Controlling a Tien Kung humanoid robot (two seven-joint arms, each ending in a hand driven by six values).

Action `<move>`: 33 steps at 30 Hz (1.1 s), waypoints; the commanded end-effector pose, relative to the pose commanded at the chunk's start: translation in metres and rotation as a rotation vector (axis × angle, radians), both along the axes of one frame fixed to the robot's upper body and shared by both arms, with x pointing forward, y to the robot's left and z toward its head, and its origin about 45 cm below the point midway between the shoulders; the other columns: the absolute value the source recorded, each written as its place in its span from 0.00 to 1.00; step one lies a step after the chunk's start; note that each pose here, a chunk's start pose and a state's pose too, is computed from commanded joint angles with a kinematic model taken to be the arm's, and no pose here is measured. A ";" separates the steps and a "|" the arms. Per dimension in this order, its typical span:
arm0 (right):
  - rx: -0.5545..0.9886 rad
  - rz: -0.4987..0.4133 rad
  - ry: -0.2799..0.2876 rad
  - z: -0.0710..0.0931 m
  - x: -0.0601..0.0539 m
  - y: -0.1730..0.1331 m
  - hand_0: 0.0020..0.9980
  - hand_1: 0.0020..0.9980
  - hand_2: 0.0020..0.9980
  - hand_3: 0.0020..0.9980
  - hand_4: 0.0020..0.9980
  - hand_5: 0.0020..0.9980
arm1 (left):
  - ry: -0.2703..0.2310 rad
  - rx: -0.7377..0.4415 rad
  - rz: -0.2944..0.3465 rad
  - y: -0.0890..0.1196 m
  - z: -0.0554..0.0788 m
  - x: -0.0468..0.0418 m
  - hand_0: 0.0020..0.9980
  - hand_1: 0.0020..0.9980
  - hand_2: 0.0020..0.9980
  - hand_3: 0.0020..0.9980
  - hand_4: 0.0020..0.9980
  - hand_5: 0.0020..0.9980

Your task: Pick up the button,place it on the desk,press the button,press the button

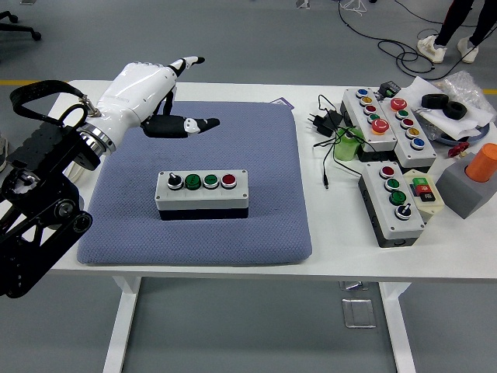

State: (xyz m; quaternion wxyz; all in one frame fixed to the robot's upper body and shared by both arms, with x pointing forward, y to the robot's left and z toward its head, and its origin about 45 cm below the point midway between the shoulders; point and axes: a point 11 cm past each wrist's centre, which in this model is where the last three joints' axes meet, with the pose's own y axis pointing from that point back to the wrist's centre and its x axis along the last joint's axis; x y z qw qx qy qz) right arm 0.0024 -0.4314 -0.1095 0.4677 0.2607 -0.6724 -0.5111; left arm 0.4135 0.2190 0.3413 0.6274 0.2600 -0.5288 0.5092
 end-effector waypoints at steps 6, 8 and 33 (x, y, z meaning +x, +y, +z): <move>0.000 0.000 -0.003 0.000 0.002 0.000 0.63 0.48 0.54 0.58 0.28 0.02 | 0.020 -0.272 0.006 0.014 -0.015 0.0018 0.76 0.86 0.95 0.97 0.84 1.00; 0.000 0.000 -0.004 0.000 0.002 0.000 0.63 0.48 0.54 0.58 0.28 0.02 | 0.029 -0.353 -0.001 0.018 -0.021 0.0014 0.76 0.86 0.95 0.97 0.84 1.00; 0.000 -0.003 -0.010 0.000 0.005 0.001 0.63 0.48 0.54 0.58 0.28 0.02 | 0.446 -1.224 0.177 0.068 -0.093 0.0094 0.86 0.92 0.99 0.95 0.75 1.00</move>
